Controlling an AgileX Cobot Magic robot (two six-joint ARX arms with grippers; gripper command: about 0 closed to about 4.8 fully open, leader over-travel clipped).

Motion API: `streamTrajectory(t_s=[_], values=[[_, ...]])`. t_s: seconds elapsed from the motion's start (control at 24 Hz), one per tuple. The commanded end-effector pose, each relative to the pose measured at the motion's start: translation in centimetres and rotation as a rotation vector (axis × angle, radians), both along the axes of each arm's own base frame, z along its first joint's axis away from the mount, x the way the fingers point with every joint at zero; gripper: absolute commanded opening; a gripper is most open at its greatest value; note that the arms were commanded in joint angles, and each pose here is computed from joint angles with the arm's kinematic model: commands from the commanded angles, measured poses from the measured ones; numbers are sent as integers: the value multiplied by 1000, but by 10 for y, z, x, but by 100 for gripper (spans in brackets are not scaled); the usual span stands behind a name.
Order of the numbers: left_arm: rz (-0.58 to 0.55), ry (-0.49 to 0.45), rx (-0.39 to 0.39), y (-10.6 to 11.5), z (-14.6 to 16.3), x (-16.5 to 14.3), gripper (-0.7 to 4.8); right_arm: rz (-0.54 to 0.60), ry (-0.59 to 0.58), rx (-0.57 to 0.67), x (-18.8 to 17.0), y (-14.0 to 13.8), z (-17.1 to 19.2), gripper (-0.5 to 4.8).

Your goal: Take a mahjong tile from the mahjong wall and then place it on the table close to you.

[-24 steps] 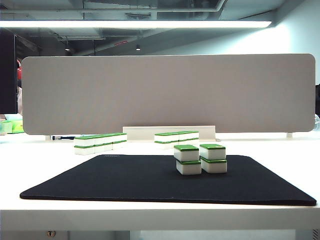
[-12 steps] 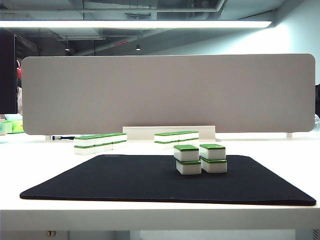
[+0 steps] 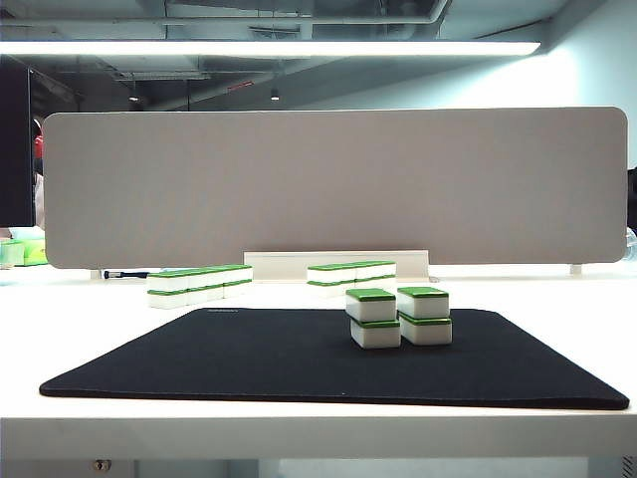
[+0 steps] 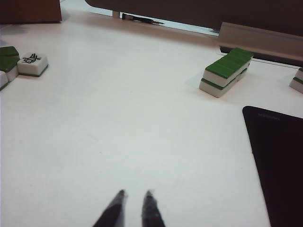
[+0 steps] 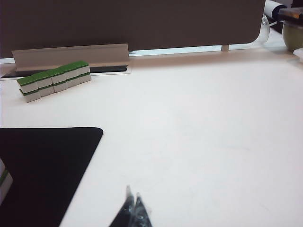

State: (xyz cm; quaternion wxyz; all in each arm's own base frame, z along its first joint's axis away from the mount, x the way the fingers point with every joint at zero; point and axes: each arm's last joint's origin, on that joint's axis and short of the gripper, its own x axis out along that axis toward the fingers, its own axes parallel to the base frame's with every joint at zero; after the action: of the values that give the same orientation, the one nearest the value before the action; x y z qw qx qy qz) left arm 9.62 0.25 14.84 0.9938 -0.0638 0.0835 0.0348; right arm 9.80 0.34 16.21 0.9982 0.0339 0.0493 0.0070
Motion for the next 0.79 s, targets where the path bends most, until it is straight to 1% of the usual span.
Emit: streamTrajectory(t_s=[0.04,0.38,0.58,0.79], values=[[-3,13,-1,0,-1,0,49,-3,-17,10,0,0,-3,-1],[-3,13,-1,0,-1,0,49,-3,2,9,-1,0,-7,-1],[-3,13,-1,0,-1,0,49,-4,79,4,-2,0,-14,-1],[-3,12,-1,0,-1,0,49,-8,78,0,-2,-1,-14,-1]])
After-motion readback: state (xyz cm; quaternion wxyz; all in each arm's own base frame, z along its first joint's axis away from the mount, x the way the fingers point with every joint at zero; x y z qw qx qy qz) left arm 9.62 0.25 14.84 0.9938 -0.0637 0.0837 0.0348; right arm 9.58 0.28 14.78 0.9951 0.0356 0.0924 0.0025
